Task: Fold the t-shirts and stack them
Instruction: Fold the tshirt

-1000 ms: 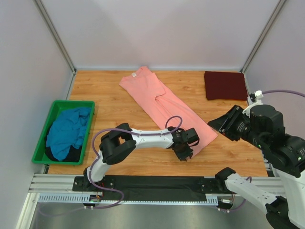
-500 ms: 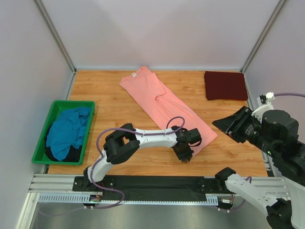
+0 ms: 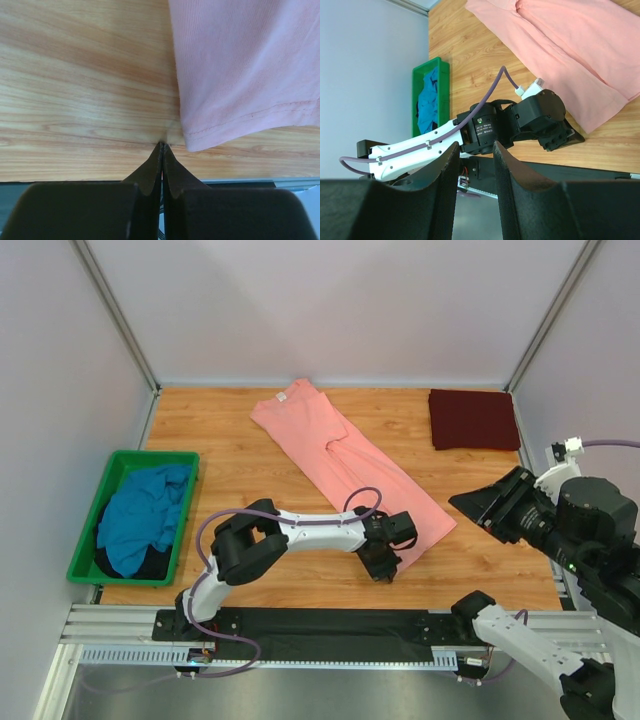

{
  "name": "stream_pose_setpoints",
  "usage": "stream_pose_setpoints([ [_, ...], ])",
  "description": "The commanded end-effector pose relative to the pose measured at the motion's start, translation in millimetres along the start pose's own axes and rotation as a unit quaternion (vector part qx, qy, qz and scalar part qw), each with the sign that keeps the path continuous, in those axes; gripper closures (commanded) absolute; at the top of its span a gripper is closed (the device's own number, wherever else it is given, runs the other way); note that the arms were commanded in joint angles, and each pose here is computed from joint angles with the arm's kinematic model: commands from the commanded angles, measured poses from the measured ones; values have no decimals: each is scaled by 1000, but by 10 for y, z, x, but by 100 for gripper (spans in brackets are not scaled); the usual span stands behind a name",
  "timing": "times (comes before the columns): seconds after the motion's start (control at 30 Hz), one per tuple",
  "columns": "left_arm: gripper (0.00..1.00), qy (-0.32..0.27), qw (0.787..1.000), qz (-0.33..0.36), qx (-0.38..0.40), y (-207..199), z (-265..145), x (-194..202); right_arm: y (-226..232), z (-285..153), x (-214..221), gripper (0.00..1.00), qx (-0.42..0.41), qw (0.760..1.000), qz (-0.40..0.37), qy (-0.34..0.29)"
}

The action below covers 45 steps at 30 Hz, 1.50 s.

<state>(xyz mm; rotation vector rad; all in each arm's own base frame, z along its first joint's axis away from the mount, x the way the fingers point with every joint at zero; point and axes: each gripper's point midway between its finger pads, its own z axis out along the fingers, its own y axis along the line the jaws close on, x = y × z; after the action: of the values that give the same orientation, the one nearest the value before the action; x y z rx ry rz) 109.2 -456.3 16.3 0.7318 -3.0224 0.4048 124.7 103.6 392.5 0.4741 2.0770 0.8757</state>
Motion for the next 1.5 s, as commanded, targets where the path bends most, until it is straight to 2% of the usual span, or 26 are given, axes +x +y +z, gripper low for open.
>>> stream_pose_setpoints([
  [0.0,100,16,1000,11,-5,56,-110,111,-564,-243,379,65,114,989,-27,86],
  [0.1,100,21,999,25,-13,119,-154,143,-553,-221,372,63,115,989,-33,89],
  [0.37,100,45,998,20,-46,623,-199,207,-662,-93,368,62,144,984,-49,90],
  [0.47,100,41,999,13,-19,691,-244,173,-681,-33,380,62,148,983,-51,93],
  [0.5,100,38,999,17,26,539,-277,172,-682,-13,389,62,148,983,-52,95],
  [0.53,98,30,998,13,47,518,-379,131,-665,9,397,62,144,984,-50,97],
  [0.57,86,5,998,14,64,455,-422,53,-675,28,415,62,145,983,-47,99],
  [0.67,64,-34,995,25,87,284,-627,-63,-668,32,430,62,139,984,-42,99],
  [0.73,61,-37,994,35,94,153,-677,-49,-680,11,410,62,139,985,-39,89],
  [0.93,61,-25,995,31,95,-95,-590,34,-677,-38,375,62,140,986,-39,81],
  [1.27,61,-30,996,-2,81,-138,-340,-33,-713,-140,359,62,142,986,-50,77],
  [1.47,60,-33,997,8,70,-222,-219,-35,-727,-170,301,62,148,984,-66,68],
])
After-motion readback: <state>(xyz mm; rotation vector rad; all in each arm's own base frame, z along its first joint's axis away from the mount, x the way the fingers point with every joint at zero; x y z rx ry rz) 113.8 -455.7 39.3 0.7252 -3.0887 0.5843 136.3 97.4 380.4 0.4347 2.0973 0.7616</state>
